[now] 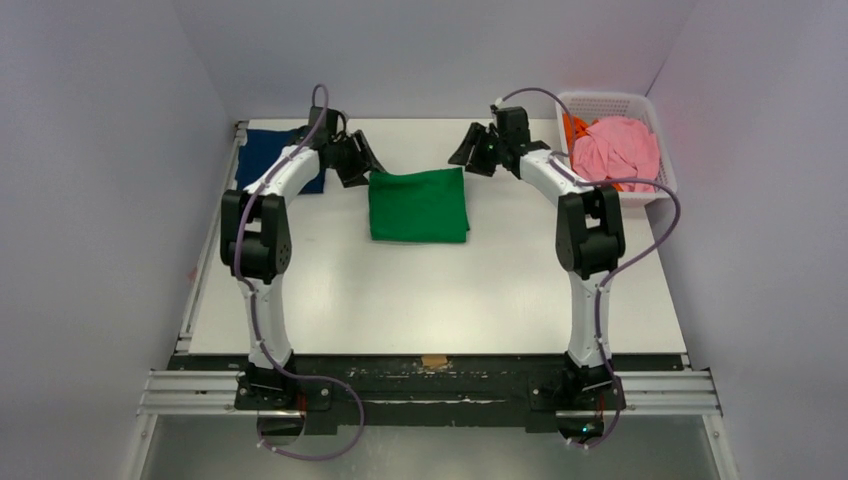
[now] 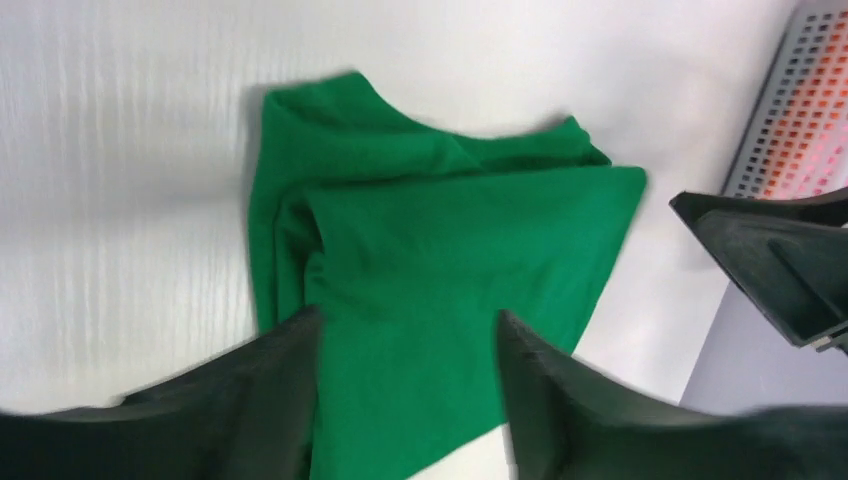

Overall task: Fold and stack the t-shirts
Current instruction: Fold the long partially folded tshirt into a neat square, then put the neatly folded tshirt into the corner of the board with the left arm

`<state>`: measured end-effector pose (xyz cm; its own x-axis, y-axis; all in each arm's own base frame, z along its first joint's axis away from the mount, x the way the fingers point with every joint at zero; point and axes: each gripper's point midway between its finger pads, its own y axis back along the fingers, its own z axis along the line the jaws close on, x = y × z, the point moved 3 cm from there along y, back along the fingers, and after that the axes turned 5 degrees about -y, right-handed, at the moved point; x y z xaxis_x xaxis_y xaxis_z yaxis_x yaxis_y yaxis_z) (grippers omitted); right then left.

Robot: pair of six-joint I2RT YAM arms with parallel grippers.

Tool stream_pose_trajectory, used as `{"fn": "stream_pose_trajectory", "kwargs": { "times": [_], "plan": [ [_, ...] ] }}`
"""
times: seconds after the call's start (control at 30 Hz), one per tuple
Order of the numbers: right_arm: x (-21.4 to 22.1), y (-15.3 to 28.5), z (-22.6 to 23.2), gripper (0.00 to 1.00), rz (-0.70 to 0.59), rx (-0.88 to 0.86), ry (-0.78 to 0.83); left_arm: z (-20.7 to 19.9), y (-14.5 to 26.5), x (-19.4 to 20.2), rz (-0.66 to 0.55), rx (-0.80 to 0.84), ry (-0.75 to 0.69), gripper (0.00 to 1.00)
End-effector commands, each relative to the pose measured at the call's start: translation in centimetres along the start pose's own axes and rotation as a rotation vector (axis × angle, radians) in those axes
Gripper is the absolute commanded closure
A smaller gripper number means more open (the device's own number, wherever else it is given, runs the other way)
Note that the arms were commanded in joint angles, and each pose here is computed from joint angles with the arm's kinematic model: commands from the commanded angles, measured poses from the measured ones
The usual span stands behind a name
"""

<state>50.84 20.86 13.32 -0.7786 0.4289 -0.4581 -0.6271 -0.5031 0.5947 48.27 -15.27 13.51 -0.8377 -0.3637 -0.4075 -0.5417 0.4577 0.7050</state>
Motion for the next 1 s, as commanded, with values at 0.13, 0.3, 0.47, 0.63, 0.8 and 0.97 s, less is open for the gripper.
{"fn": "stream_pose_trajectory", "kwargs": {
  "times": [0.13, 0.3, 0.47, 0.63, 0.8, 0.97],
  "plan": [
    [-4.9, -2.1, 0.5, 0.02, -0.06, -0.029, 0.093, 0.1, -0.2, -4.4, -0.012, -0.027, -0.038, 0.0],
    [-3.8, 2.1, 0.4, 0.01, -0.149, -0.018, 0.097, 1.7, 0.4, -0.4, 0.005, -0.025, -0.025, 0.0],
    [-0.7, 5.7, 0.1, 0.01, -0.148, -0.046, 0.084, 2.1, -1.3, 3.0, 0.107, -0.01, -0.026, 0.04],
    [2.3, 7.9, -1.7, 0.01, -0.129, -0.01, 0.076, 2.5, -3.9, 4.9, 0.183, -0.031, -0.04, 0.11],
    [3.9, 9.3, -3.1, 0.03, -0.127, 0.034, 0.09, 1.3, -6.2, 5.3, 0.221, 0.009, -0.045, 0.19],
    [5.0, 10.1, -3.7, 0.04, -0.111, 0.046, 0.101, -0.6, -7.5, 5.4, 0.247, -0.017, -0.112, 0.92]
  ]
}}
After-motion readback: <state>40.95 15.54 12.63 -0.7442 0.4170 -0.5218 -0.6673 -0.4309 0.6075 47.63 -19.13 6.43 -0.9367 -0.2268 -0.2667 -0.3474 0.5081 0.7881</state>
